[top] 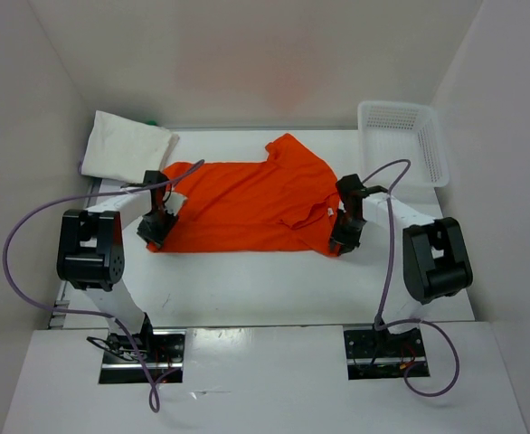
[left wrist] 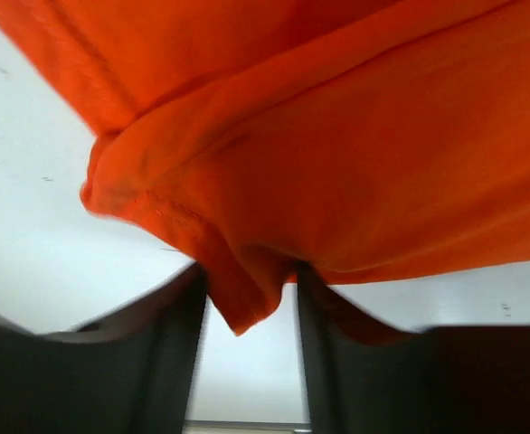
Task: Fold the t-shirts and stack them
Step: Fold the flattened tshirt in 1/3 of the way
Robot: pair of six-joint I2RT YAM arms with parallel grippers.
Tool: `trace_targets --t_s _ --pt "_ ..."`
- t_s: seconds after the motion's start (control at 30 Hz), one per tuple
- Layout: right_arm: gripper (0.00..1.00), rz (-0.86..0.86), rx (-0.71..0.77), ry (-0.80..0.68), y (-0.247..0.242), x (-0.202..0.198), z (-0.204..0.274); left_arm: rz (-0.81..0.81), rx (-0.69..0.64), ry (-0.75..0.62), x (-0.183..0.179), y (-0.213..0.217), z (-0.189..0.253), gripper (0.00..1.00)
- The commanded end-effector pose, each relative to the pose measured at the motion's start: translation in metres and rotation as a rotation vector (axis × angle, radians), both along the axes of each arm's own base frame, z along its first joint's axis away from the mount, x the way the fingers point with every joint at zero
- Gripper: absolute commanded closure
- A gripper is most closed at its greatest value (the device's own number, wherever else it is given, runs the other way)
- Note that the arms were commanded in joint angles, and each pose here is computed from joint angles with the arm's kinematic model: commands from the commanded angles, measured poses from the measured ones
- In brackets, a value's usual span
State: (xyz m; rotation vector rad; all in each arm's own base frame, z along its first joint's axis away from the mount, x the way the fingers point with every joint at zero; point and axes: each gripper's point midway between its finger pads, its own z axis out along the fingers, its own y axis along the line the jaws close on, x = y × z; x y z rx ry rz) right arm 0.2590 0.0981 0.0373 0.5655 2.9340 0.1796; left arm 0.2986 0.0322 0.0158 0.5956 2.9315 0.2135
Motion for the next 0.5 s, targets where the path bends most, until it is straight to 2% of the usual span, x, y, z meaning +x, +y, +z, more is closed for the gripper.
trace_targets --t_s 0.0,0.03,0.07,0.1,0.13,0.17,0.3,0.37,0.47 --pt "0.68 -0.008 0.032 -0.019 0.006 0.013 -0.007 0.018 -0.022 0.029 0.001 -0.004 -0.022 0.57" --pt "0.78 -0.025 0.028 -0.01 -0.002 0.015 -0.01 0.018 -0.022 0.032 0.004 -0.004 -0.024 0.66" --pt "0.97 -0.031 0.025 -0.012 -0.008 0.017 -0.01 0.017 -0.022 0.023 0.006 -0.004 -0.024 0.75" --pt "1.0 -0.045 0.023 -0.013 -0.015 0.018 -0.01 0.019 -0.012 0.034 0.005 -0.002 -0.027 0.91" --pt "1.0 -0.072 0.021 -0.029 -0.029 0.027 -0.007 0.019 -0.012 0.025 0.007 -0.002 -0.027 0.97" --pt "1.0 -0.083 0.017 -0.024 -0.037 0.027 -0.005 0.021 0.003 0.024 0.007 0.001 -0.026 1.0" --pt "1.0 -0.131 -0.015 -0.04 -0.068 0.037 0.013 -0.014 0.063 -0.013 0.011 0.014 -0.013 1.0" --pt "1.0 -0.124 -0.029 -0.039 -0.075 0.037 0.015 -0.003 0.103 -0.037 0.01 0.025 -0.003 1.0" --pt "1.0 -0.09 0.019 0.044 -0.066 0.028 -0.002 -0.024 0.127 -0.014 -0.001 0.029 -0.002 1.0"
